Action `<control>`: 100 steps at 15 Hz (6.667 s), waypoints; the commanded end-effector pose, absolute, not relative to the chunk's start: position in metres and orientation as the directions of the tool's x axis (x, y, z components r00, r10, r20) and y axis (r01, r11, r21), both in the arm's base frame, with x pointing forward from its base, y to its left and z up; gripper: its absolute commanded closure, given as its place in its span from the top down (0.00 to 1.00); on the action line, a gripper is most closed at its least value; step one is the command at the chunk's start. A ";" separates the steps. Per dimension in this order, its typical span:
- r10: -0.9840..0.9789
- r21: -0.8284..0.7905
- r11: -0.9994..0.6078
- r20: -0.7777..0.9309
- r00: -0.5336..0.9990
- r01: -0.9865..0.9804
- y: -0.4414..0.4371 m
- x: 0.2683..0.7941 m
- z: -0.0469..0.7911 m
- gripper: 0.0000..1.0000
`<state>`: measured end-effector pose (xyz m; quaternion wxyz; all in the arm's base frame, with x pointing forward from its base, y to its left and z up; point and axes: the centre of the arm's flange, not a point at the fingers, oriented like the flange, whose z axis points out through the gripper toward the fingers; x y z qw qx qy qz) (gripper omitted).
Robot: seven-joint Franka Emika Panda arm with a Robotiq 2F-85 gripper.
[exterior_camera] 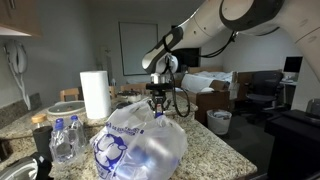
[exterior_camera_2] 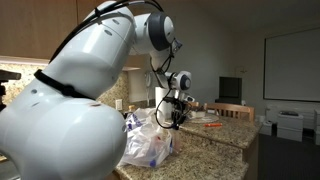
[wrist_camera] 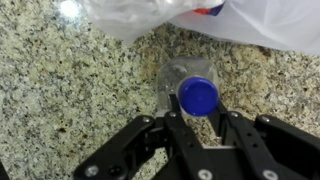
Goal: Put the empty water bottles on the counter in the plastic bag
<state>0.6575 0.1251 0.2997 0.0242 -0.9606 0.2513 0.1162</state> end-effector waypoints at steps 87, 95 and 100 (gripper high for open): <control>0.453 -0.234 -0.889 -0.318 0.833 0.394 0.203 0.589 0.384 1.00; 0.206 -0.188 -0.961 -0.009 0.979 0.201 0.094 0.543 0.422 1.00; 0.120 -0.022 -0.993 -0.133 0.984 0.119 0.017 0.530 0.394 1.00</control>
